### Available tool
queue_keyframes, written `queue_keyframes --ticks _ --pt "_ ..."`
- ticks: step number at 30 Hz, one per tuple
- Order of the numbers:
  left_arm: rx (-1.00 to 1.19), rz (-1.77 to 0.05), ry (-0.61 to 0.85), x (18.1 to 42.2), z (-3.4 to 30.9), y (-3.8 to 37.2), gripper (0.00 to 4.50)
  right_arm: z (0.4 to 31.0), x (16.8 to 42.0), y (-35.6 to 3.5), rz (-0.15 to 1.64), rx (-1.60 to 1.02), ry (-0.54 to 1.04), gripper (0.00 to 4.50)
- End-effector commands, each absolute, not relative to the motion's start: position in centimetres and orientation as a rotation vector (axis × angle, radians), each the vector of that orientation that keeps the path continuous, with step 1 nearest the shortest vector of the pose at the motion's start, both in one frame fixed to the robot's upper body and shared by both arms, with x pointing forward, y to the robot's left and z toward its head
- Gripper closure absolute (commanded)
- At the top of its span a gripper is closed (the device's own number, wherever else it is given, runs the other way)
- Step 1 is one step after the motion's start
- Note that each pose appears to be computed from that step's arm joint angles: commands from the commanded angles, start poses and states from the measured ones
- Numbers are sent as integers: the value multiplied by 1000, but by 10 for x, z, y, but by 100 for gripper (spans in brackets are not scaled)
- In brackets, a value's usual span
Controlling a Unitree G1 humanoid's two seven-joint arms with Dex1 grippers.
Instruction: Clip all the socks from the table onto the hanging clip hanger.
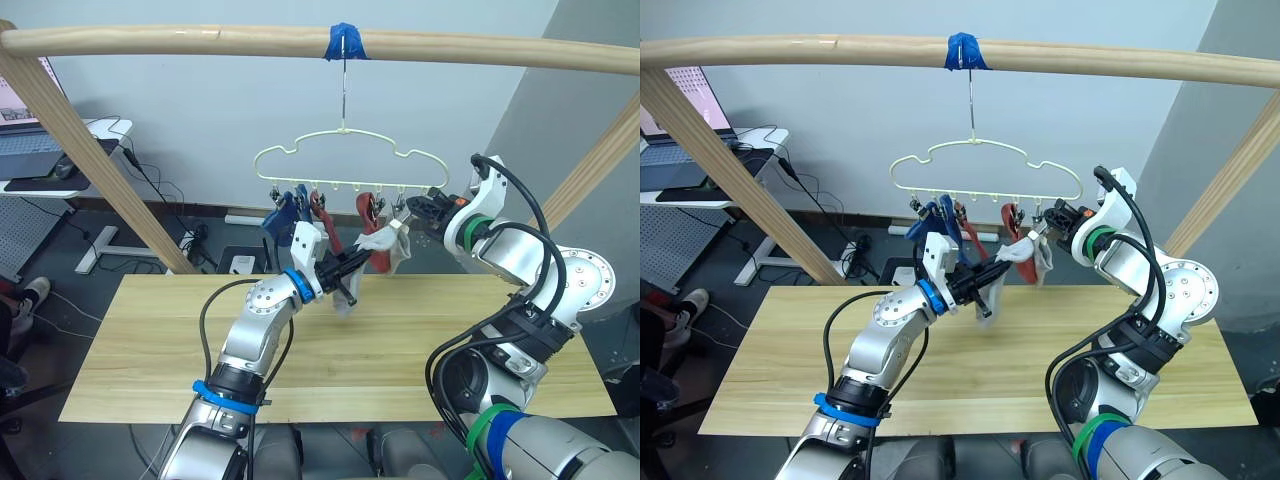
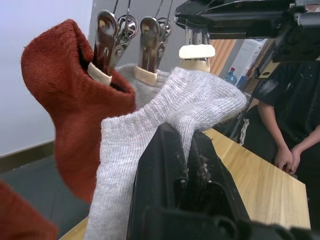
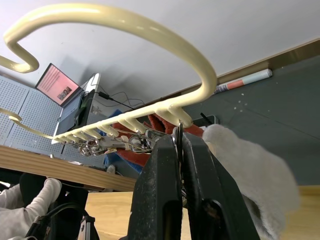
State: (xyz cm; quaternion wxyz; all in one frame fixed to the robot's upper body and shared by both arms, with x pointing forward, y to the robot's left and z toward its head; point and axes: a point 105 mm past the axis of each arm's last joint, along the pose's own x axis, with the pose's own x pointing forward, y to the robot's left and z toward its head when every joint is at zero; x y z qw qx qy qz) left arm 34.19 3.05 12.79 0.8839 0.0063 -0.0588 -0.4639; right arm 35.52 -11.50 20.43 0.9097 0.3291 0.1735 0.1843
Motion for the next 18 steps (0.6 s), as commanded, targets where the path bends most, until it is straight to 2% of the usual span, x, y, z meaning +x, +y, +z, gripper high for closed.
queue_keyframes --ticks 1,18 --pt "27 -973 -185 343 143 26 446 212 351 -106 427 675 335 450" --pt "22 -1017 -229 346 156 8 446 212 351 -100 435 685 344 450"
